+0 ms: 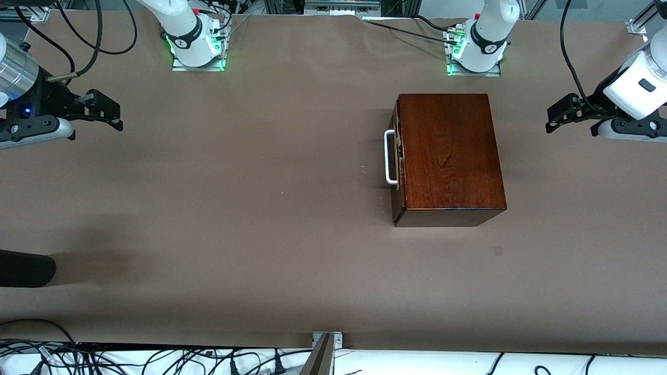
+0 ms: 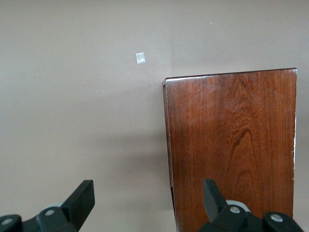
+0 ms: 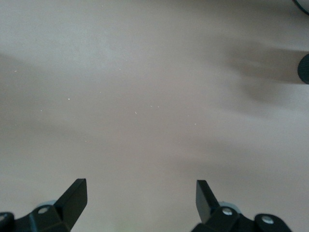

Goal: Open drawer, take yellow block, close drawer

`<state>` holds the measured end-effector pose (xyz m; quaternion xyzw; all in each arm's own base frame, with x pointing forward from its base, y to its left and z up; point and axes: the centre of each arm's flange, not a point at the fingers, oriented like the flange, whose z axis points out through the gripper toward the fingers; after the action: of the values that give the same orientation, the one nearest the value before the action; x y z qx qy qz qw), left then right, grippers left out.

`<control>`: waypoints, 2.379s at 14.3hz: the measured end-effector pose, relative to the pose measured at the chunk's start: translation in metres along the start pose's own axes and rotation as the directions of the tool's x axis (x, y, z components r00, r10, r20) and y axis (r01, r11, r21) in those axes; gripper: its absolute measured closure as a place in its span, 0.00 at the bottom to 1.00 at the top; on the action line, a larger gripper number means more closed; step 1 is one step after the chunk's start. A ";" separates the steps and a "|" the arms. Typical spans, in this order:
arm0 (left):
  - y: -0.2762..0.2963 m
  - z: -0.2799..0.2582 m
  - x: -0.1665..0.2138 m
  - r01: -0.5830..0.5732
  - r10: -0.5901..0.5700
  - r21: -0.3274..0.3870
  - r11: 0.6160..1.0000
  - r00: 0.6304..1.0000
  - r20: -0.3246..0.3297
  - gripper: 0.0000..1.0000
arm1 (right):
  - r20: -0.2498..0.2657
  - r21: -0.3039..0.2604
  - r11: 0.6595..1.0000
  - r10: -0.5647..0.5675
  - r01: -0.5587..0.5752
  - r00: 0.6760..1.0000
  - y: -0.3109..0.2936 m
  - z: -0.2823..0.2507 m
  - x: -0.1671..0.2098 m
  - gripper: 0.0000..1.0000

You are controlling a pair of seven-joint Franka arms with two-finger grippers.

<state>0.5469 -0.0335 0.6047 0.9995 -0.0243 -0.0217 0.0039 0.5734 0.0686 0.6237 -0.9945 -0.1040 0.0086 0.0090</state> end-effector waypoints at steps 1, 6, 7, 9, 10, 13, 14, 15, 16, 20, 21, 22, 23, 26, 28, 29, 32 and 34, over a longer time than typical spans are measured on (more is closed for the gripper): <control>0.000 0.000 0.000 0.000 0.000 0.000 1.000 1.000 0.000 0.00 | -0.001 0.000 1.000 0.000 0.000 1.000 0.000 0.000 0.000 0.00; 0.000 -0.001 0.000 0.000 0.000 0.000 1.000 1.000 -0.001 0.00 | -0.005 -0.001 1.000 0.000 0.000 1.000 0.000 0.000 0.001 0.00; 0.000 -0.001 0.000 0.000 0.000 0.000 1.000 1.000 -0.001 0.00 | -0.006 -0.001 1.000 0.000 0.000 1.000 0.000 -0.001 0.001 0.00; 0.000 0.000 0.000 0.000 0.000 0.000 1.000 1.000 0.004 0.00 | -0.006 -0.001 1.000 0.000 0.000 1.000 0.000 -0.001 0.001 0.00; 0.000 0.001 -0.001 0.000 0.000 0.000 1.000 1.000 0.012 0.00 | -0.006 -0.001 1.000 0.000 0.000 1.000 0.000 -0.001 0.001 0.00; 0.000 0.005 -0.007 -0.001 0.001 0.001 1.000 0.998 0.067 0.00 | -0.007 -0.001 1.000 0.000 0.000 1.000 0.000 -0.001 0.001 0.00; 0.001 0.005 -0.009 -0.003 0.003 0.001 1.000 0.997 0.080 0.00 | -0.007 -0.001 1.000 0.000 0.000 1.000 0.000 -0.001 0.001 0.00; 0.004 0.006 -0.011 -0.008 0.008 0.001 1.000 0.995 0.097 0.00 | -0.007 -0.001 1.000 0.000 0.000 1.000 0.000 -0.001 0.001 0.00; 0.009 0.010 -0.013 -0.017 0.017 0.002 1.000 0.992 0.127 0.00 | -0.007 -0.001 1.000 0.000 0.000 1.000 0.000 -0.001 0.001 0.00; 0.047 0.031 -0.012 -0.108 0.106 -0.002 0.994 0.971 0.215 0.00 | -0.020 -0.002 1.000 0.002 -0.002 1.000 0.002 -0.002 0.002 0.00; 0.069 0.041 -0.009 -0.147 0.145 -0.009 0.989 0.962 0.231 0.00 | -0.020 -0.002 1.000 0.003 -0.003 1.000 0.002 -0.002 0.002 0.00; 0.092 0.052 -0.005 -0.181 0.180 -0.019 0.983 0.954 0.238 0.00 | -0.020 -0.002 1.000 0.003 -0.003 1.000 0.002 -0.002 0.002 0.00; 0.116 0.063 0.001 -0.193 0.193 -0.023 0.981 0.953 0.232 0.00 | -0.021 -0.002 1.000 0.003 -0.003 1.000 0.002 -0.002 0.002 0.00; 0.172 0.087 0.013 -0.132 0.133 -0.020 0.991 0.969 0.206 0.00 | -0.021 -0.002 1.000 0.000 0.000 1.000 0.000 -0.002 0.002 0.00; 0.220 0.097 0.009 -0.062 0.062 -0.008 0.998 0.982 0.177 0.00 | -0.020 -0.002 1.000 -0.002 0.002 1.000 -0.001 -0.002 0.002 0.00; 0.249 0.104 0.004 -0.016 0.016 -0.002 1.000 0.986 0.164 0.00 | -0.020 -0.002 1.000 -0.003 0.003 1.000 -0.001 -0.002 0.002 0.00; 0.330 0.141 -0.016 0.088 -0.093 0.049 0.995 0.988 0.126 0.00 | -0.020 -0.002 1.000 -0.003 0.003 1.000 -0.001 -0.002 0.002 0.00; 0.372 0.174 -0.030 0.108 -0.120 0.124 0.986 0.989 0.089 0.00 | -0.020 -0.002 1.000 -0.003 0.003 1.000 -0.001 -0.002 0.002 0.00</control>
<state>0.4911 -0.4045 0.4360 0.9955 0.0316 -0.0683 -0.0582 0.5754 0.0701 0.6255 -0.9944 -0.1054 -0.0016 0.0092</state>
